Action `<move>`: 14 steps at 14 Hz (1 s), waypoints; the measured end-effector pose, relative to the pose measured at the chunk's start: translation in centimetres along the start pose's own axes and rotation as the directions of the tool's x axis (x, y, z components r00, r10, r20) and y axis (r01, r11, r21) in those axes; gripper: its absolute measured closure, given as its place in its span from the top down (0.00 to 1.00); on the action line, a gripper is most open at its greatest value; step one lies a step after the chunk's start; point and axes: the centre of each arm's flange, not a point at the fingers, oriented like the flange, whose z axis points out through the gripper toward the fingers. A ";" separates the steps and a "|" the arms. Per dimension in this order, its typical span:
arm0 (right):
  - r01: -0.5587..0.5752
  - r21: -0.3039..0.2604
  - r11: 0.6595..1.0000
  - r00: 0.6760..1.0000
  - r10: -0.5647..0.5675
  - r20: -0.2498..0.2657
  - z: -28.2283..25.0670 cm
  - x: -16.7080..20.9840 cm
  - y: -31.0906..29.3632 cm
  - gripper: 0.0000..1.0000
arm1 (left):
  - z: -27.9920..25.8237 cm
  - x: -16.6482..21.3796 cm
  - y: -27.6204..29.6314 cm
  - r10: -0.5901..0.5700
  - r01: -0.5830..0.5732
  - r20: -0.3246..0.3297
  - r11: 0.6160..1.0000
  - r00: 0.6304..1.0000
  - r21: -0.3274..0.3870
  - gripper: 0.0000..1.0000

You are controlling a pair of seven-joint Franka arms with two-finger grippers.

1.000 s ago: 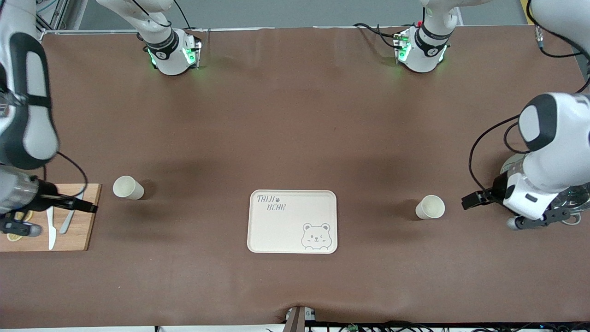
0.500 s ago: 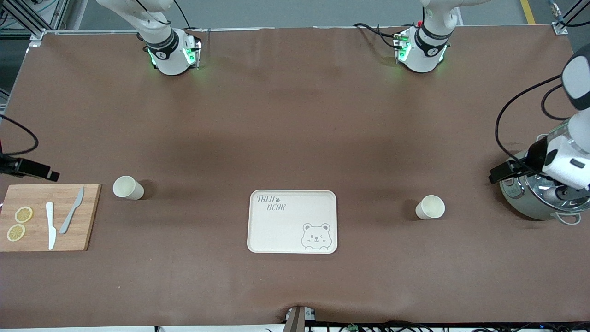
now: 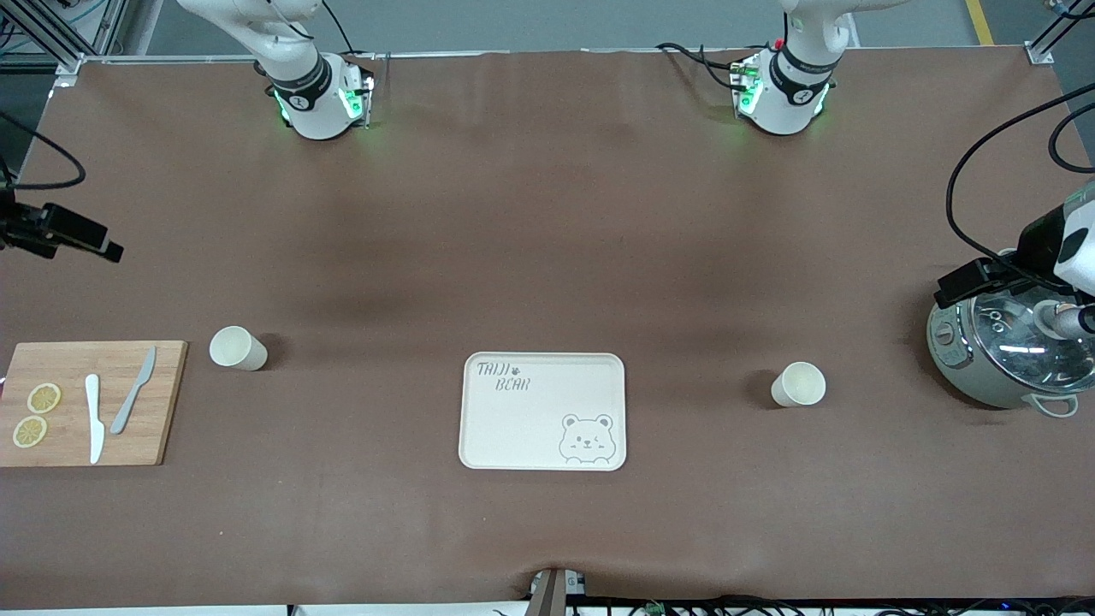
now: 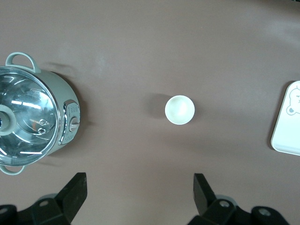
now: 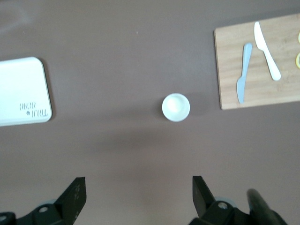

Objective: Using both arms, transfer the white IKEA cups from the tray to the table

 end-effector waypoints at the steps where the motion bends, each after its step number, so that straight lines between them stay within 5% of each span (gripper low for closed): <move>1: 0.003 -0.017 1.000 1.000 -0.003 0.010 -0.2 -0.7 0.0 1.00 | -0.1 -0.1 0.1 0.003 -0.003 -0.002 1.000 1.000 -0.001 1.00; 4: 0.026 -0.055 0.998 1.000 -0.025 0.017 -0.5 -2.2 -1.0 1.00 | -1.3 -0.6 0.6 0.011 -0.011 -0.018 1.000 1.000 -0.003 1.00; 14: -0.010 -0.053 0.999 1.000 0.010 -0.005 -0.8 -2.3 1.0 1.00 | -1.4 -2.6 3.0 0.058 -0.058 0.056 0.998 0.997 0.008 1.00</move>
